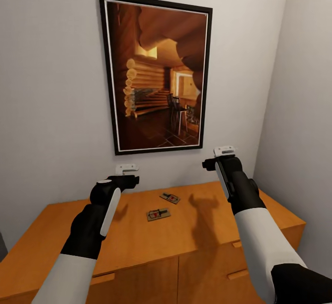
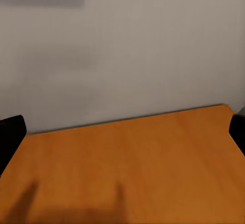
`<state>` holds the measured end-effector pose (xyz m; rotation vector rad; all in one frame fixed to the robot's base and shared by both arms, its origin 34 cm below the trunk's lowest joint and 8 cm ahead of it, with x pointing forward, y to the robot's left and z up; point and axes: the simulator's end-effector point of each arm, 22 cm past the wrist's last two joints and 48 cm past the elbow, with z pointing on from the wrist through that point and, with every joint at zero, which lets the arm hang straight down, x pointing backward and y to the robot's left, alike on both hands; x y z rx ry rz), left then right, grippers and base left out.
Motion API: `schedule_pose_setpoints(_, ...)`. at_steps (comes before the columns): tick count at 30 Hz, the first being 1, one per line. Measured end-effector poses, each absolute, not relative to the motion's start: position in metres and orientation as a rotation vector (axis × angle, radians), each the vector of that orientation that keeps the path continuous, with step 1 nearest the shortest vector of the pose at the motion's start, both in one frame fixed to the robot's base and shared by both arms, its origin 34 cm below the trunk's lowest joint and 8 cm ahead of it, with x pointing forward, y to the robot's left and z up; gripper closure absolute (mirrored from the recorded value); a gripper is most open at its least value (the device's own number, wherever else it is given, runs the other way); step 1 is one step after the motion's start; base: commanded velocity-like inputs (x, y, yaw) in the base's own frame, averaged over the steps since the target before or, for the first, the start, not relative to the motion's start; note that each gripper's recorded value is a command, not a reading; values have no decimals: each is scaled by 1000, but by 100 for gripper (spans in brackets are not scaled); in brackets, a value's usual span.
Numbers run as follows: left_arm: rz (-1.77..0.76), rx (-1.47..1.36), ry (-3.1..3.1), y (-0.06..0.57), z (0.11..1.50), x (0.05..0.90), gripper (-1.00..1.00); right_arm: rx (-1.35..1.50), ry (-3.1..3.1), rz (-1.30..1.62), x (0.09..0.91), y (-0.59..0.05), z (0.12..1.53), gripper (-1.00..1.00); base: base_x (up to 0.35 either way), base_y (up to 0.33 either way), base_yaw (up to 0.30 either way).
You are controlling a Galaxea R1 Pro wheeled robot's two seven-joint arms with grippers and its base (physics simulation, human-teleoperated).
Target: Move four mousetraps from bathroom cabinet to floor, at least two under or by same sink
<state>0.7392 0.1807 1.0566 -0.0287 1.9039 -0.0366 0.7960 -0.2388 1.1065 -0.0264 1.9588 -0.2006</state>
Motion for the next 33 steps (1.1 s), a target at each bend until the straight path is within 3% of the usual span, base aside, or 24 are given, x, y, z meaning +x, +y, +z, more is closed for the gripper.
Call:
schedule_pose_setpoints(17,-38,-24,1919,180,1053,738,-100,-71,2140,-166,788,-231,1053,-100,11,0,0)
schedule_pose_setpoints(25,-19,5,2055,181,1024,727,-100,-318,2214,-46,776,-169,1025,-100,0,0,0)
schedule_pose_setpoints(33,15,5,2076,195,1019,726,-100,-383,2216,-18,772,-153,1022,-100,0,0,0)
